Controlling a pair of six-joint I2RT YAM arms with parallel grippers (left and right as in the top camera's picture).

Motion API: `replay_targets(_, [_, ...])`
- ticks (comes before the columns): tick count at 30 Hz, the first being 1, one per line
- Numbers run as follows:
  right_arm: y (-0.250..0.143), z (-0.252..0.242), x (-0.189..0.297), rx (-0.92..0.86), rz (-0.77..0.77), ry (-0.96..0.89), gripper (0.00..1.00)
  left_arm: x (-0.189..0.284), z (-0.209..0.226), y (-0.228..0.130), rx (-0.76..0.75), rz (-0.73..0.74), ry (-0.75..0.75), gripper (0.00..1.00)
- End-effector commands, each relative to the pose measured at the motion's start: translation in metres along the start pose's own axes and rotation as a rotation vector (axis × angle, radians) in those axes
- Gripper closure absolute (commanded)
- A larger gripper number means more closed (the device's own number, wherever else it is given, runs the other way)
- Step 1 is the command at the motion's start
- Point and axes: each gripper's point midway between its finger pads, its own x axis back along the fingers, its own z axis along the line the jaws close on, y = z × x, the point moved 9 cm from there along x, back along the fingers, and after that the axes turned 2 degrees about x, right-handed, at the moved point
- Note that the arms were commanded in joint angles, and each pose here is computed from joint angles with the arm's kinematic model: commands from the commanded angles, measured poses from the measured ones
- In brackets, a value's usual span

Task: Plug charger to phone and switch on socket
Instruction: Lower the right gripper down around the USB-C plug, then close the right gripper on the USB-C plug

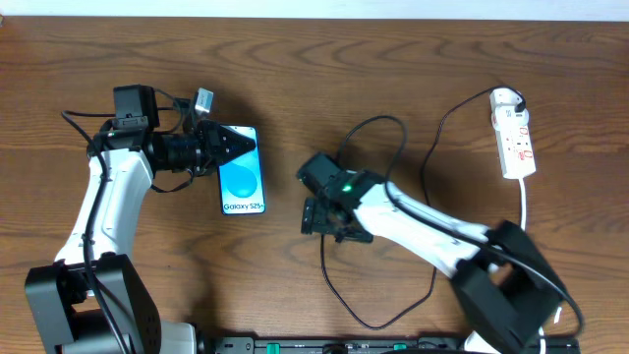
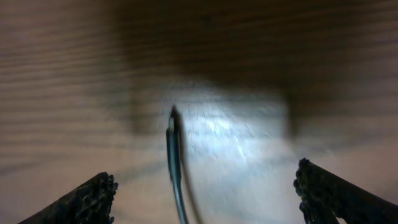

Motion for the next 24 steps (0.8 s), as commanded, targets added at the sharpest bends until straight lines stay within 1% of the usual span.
replay_targets(1, [-0.001, 0.007, -0.014, 0.003, 0.025, 0.005, 0.1, 0.004, -0.005, -0.002, -0.024, -0.006, -0.016, 0.93])
replay_targets(7, [-0.001, 0.009, -0.017, 0.014, 0.027, 0.012, 0.12, 0.004, -0.005, -0.002, -0.024, -0.006, -0.016, 0.93])
replay_targets(17, [-0.005, 0.01, -0.018, 0.026, 0.026, 0.002, 0.25, 0.004, -0.005, -0.002, -0.024, -0.005, -0.016, 0.93])
replay_targets(24, [-0.016, 0.013, -0.018, 0.041, 0.029, -0.034, 0.27, 0.004, -0.004, -0.002, -0.019, -0.005, -0.009, 0.93])
